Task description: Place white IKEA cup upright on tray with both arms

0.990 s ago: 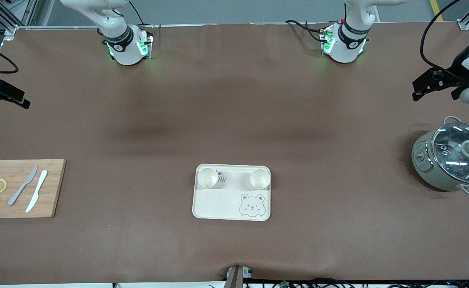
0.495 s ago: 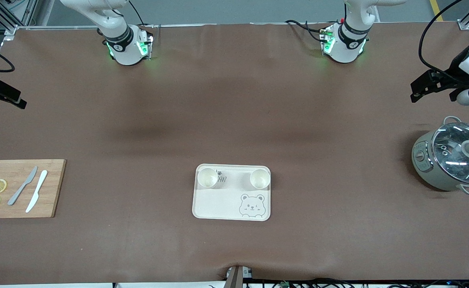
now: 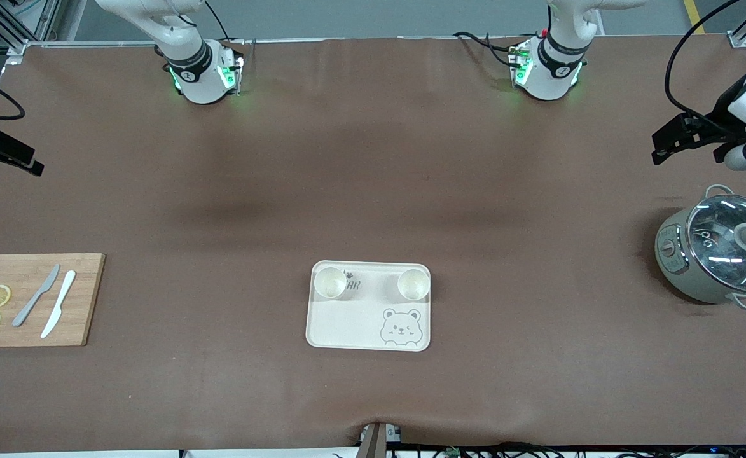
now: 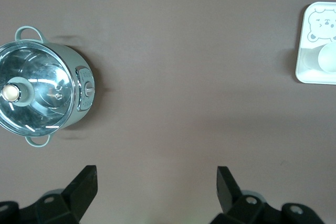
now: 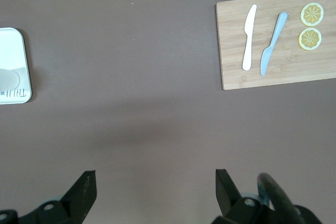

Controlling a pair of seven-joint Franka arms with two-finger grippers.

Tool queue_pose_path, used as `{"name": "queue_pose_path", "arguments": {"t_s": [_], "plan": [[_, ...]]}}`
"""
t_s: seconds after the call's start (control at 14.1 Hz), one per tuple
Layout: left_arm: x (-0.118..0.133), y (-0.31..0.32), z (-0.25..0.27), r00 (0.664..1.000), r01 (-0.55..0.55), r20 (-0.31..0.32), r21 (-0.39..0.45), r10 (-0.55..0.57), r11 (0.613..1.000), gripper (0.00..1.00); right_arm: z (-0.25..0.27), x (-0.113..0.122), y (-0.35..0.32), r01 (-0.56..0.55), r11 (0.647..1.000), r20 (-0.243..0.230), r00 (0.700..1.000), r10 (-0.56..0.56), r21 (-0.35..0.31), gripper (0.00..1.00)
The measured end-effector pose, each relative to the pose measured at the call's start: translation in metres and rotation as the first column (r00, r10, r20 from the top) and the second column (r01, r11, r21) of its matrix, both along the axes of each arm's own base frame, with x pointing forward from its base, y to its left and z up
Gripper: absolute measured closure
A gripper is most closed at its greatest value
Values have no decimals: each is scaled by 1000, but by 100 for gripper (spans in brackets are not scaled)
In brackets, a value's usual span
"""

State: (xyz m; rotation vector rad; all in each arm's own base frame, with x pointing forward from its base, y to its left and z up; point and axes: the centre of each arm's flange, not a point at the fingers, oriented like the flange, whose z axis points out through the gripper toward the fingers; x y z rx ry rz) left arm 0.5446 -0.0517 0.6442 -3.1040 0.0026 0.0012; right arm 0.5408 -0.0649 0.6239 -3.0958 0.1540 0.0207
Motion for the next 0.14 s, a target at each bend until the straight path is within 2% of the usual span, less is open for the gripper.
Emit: {"name": "queue_pose_path", "arguments": {"t_s": [0.14], "plan": [[2,0,-3,1000,0,-6,0,0,1000,0,0,0,0,0,1000,1,1000,0,0,0]]}}
